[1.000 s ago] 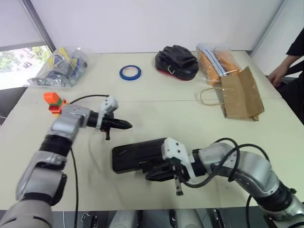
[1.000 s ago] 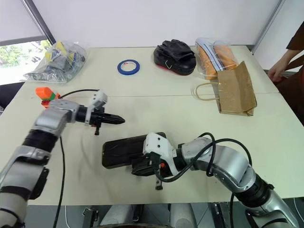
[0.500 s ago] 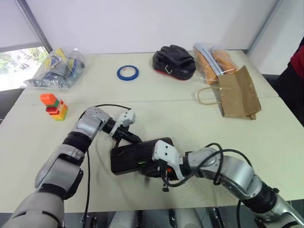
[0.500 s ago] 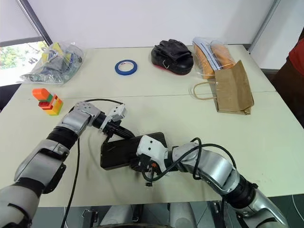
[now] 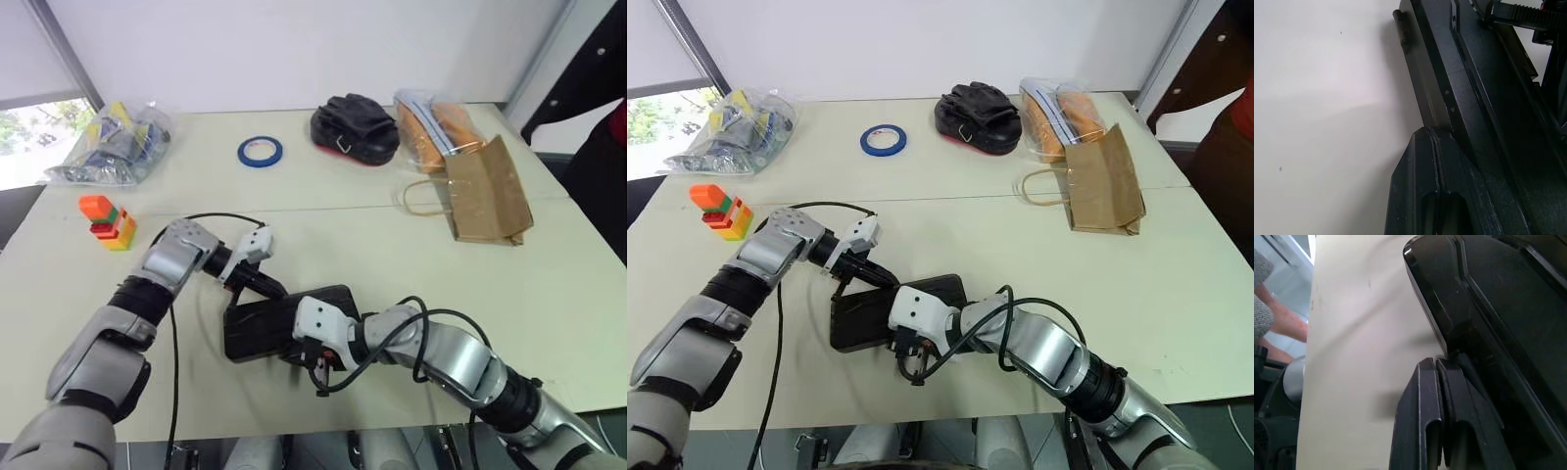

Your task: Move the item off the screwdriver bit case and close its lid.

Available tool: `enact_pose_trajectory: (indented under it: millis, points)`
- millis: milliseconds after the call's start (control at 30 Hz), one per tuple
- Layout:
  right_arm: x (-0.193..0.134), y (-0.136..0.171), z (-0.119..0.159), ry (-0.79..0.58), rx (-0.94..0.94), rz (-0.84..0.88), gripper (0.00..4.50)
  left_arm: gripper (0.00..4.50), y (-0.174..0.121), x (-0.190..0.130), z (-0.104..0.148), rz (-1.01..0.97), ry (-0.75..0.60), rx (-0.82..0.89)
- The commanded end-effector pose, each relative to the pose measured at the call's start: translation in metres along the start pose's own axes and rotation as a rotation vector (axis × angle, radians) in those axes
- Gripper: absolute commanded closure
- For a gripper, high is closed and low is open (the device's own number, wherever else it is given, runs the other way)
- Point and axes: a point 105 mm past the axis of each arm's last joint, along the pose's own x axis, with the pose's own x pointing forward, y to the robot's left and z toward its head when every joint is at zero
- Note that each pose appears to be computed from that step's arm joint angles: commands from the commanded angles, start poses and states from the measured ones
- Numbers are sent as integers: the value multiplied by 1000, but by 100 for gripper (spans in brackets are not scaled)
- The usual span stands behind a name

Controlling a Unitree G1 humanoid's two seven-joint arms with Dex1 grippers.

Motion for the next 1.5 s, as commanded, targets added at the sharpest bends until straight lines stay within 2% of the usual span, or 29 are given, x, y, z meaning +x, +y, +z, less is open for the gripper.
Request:
enact_pose_trajectory:
  millis: [33,133,267,467,700,867,967,1133,1333,1467,1500]
  points:
    - [-16,-42,-13,118,-88,-245,443,450,-38,36,-12,-259,21,-16]
    - [-25,-47,-21,201,-180,-283,443,450,-37,40,-16,-250,28,-14]
    - [-25,-55,-20,215,-206,-328,443,450,-35,44,-15,-247,6,-19]
    - [-23,-74,-9,219,-239,-427,443,450,-50,54,-11,-304,-28,-36]
    - [-31,-93,-11,307,-352,-516,443,450,-67,60,-11,-356,-37,-63]
    - [-30,-109,-4,333,-417,-573,443,450,-56,62,-4,-307,-60,-38]
    - [-22,-99,2,282,-387,-515,443,450,-33,66,-5,-174,-48,35]
    - [-19,-50,4,150,-205,-304,443,450,32,57,6,213,-58,198]
    - [-57,3,6,-7,49,-125,443,450,68,19,18,456,-148,200]
    - [-101,13,32,-256,188,-65,443,450,77,-29,26,603,-333,90]
    - [-120,-1,40,-352,214,-108,443,450,77,-48,28,656,-405,48]
